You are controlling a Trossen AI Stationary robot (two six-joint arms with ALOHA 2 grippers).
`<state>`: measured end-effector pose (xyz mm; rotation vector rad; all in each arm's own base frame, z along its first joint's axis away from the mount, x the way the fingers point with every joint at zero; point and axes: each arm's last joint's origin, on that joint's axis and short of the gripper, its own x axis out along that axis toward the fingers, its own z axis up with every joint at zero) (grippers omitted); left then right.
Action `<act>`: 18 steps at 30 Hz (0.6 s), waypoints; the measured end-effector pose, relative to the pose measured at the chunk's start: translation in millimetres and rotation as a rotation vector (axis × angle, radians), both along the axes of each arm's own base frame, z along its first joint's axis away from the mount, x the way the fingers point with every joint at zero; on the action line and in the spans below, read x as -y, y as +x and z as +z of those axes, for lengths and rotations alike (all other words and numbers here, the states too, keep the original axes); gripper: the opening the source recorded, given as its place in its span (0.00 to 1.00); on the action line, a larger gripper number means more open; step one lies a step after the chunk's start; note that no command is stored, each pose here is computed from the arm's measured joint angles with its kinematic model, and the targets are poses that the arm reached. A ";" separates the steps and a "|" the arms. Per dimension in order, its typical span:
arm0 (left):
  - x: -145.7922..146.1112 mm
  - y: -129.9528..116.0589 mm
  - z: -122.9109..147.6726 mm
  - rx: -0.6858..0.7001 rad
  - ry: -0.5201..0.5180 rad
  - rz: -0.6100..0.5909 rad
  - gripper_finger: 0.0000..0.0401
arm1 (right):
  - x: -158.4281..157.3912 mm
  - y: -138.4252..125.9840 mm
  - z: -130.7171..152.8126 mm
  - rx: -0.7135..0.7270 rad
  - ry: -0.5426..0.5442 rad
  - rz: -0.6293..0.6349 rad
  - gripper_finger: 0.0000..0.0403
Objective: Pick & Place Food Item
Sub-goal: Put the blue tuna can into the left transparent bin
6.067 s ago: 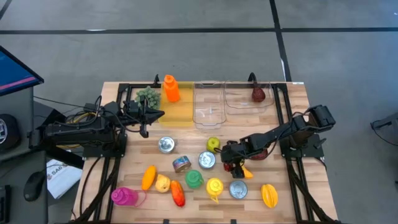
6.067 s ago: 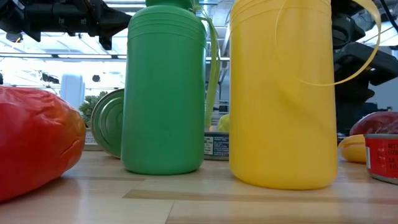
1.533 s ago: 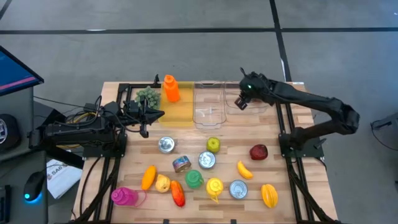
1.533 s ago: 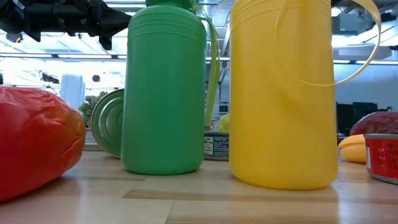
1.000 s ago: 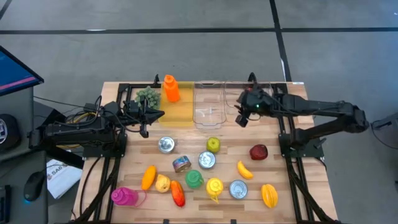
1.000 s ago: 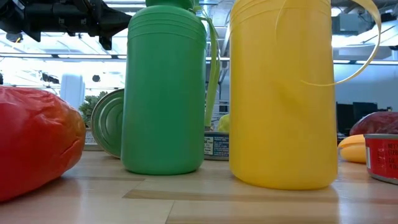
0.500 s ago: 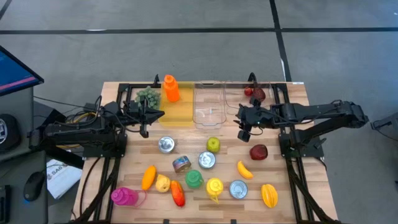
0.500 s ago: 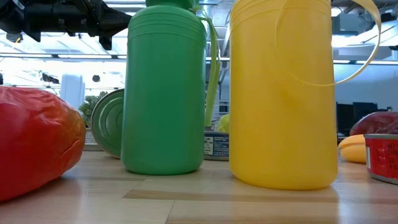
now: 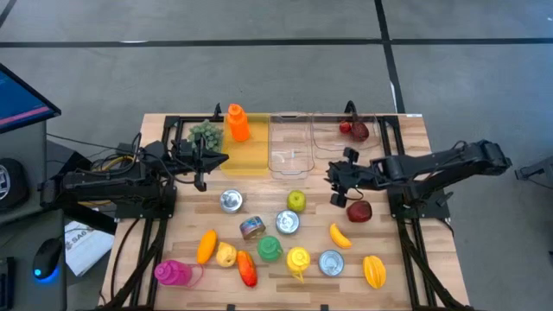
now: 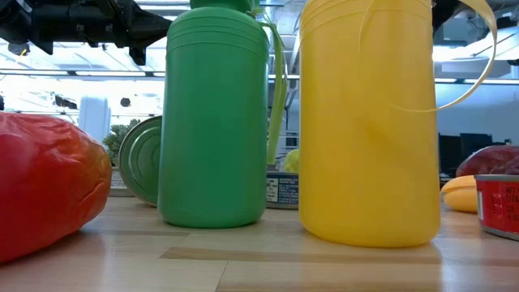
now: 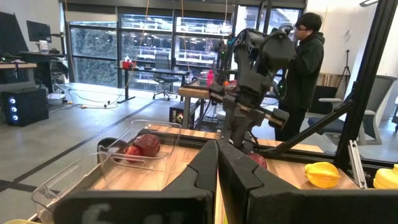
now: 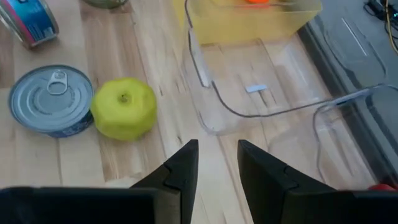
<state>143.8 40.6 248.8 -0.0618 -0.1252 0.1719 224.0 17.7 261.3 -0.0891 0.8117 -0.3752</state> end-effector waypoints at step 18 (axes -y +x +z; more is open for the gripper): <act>0.0 -0.1 0.0 0.000 0.000 0.000 0.00 | 5.3 0.4 -10.1 0.135 -0.138 0.107 0.27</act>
